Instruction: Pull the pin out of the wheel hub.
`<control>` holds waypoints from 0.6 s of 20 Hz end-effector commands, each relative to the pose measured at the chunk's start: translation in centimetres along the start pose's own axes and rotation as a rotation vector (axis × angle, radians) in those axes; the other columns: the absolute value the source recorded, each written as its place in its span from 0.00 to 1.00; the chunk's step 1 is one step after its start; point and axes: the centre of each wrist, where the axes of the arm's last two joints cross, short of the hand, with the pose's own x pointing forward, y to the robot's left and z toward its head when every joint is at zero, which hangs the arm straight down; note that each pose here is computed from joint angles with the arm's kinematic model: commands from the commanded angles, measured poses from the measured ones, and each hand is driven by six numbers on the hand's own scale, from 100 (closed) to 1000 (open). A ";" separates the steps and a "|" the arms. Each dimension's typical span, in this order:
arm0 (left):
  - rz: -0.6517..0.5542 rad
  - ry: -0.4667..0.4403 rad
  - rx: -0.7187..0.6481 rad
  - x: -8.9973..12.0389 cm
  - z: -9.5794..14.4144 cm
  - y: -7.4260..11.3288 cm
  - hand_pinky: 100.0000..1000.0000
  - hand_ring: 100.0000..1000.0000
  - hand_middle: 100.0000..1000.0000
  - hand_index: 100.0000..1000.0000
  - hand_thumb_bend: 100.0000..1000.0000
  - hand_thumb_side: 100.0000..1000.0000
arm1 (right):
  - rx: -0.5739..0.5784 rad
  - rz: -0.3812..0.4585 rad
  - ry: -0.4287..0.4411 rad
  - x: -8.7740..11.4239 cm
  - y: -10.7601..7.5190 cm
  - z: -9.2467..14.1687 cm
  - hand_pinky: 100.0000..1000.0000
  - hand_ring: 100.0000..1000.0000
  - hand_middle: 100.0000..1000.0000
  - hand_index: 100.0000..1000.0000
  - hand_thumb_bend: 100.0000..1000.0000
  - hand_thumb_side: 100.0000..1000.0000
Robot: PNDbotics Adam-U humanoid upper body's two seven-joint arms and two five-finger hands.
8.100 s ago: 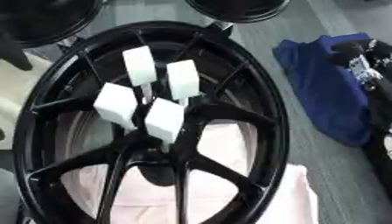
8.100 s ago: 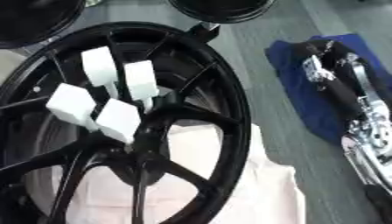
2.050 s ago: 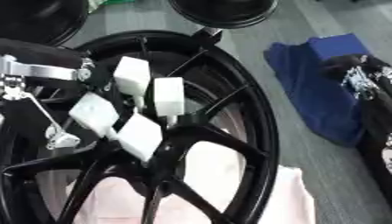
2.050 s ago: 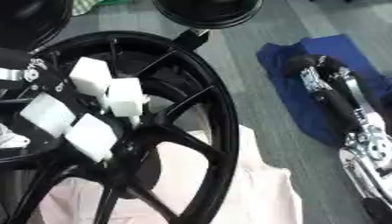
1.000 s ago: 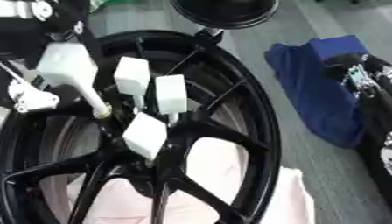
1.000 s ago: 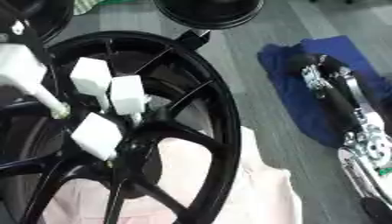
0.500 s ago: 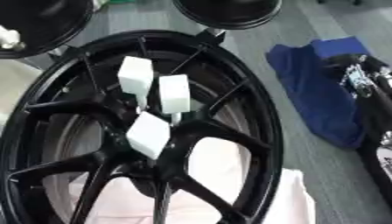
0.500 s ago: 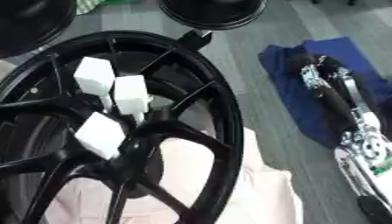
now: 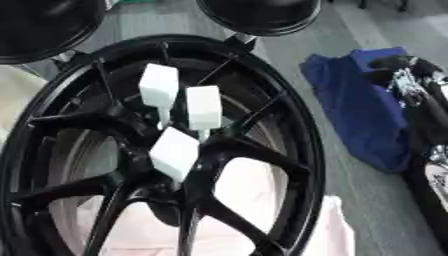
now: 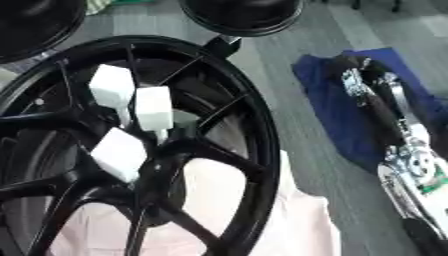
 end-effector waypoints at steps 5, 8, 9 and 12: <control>-0.062 0.007 -0.008 -0.3 1.7 2.4 0.96 0.88 0.85 0.87 0.58 0.56 | 0.007 0.008 -0.036 0.9 -0.3 -0.4 0.84 0.68 0.64 0.62 0.00 0.51; -0.023 -0.004 0.109 -0.1 1.8 2.9 0.90 0.70 0.66 0.75 0.30 0.59 | 0.007 0.007 -0.035 0.9 -0.3 -0.4 0.84 0.68 0.64 0.62 0.00 0.51; 0.006 -0.037 0.157 0.2 1.7 2.9 0.90 0.68 0.64 0.74 0.28 0.58 | 0.008 0.006 -0.035 0.9 -0.3 -0.4 0.84 0.68 0.64 0.62 0.00 0.51; 0.083 -0.200 0.270 2.0 1.3 2.6 0.88 0.60 0.56 0.70 0.17 0.55 | 0.010 0.005 -0.036 0.9 -0.3 -0.4 0.84 0.68 0.64 0.62 0.00 0.51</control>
